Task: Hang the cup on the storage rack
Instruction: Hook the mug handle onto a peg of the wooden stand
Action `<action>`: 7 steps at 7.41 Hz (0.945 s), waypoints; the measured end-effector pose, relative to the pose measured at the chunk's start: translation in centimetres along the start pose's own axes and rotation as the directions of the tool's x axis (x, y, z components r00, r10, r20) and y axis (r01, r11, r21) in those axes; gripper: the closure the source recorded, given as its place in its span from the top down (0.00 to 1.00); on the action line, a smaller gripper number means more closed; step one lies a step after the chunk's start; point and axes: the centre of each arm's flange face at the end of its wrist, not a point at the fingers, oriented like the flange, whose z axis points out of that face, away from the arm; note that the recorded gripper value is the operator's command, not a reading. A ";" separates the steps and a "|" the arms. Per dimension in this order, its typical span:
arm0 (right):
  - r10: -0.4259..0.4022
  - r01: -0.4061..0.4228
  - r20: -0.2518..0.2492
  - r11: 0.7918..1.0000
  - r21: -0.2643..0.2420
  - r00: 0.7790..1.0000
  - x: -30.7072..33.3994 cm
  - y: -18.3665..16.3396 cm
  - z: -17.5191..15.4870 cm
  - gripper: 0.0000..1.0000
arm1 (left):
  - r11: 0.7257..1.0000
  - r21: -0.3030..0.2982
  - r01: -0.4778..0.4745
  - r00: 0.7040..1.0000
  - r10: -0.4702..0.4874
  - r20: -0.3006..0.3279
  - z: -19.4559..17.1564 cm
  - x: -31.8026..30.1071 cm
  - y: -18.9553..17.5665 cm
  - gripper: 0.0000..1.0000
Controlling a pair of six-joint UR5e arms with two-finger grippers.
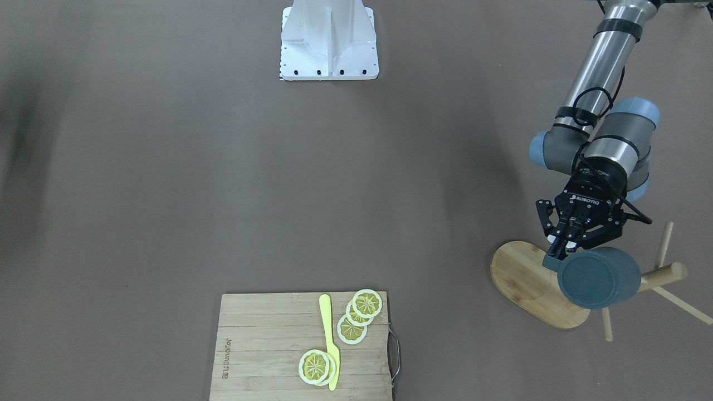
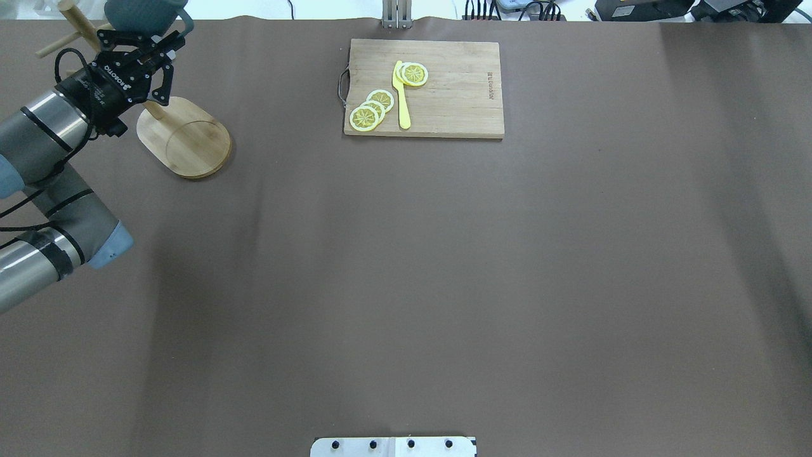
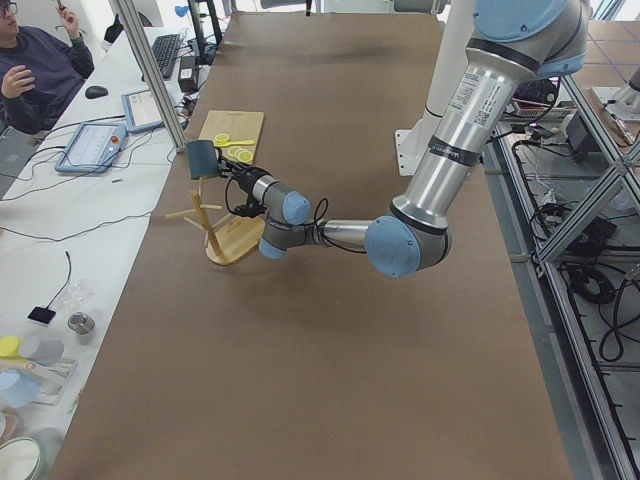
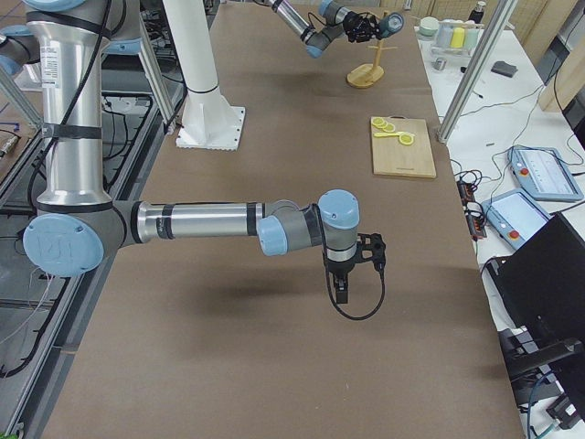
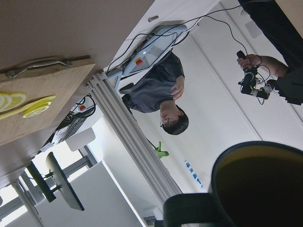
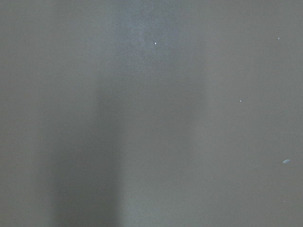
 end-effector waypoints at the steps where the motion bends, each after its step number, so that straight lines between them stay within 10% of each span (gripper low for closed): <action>1: 0.000 0.000 0.000 1.000 0.000 1.000 0.0 0.0 0.0 1.00 | 1.000 0.017 -0.002 1.000 0.002 -0.005 -0.2 0.1 -0.8 0.00; 6: -0.002 0.002 0.000 1.000 0.000 1.000 -0.1 0.0 0.0 1.00 | 0.997 0.075 -0.009 1.000 0.011 -0.022 -2.1 0.5 -3.8 0.11; 7: -0.002 0.002 0.000 1.000 0.000 1.000 -0.1 0.0 0.0 1.00 | 0.997 0.076 -0.010 1.000 0.012 -0.021 -2.4 0.5 -4.0 0.99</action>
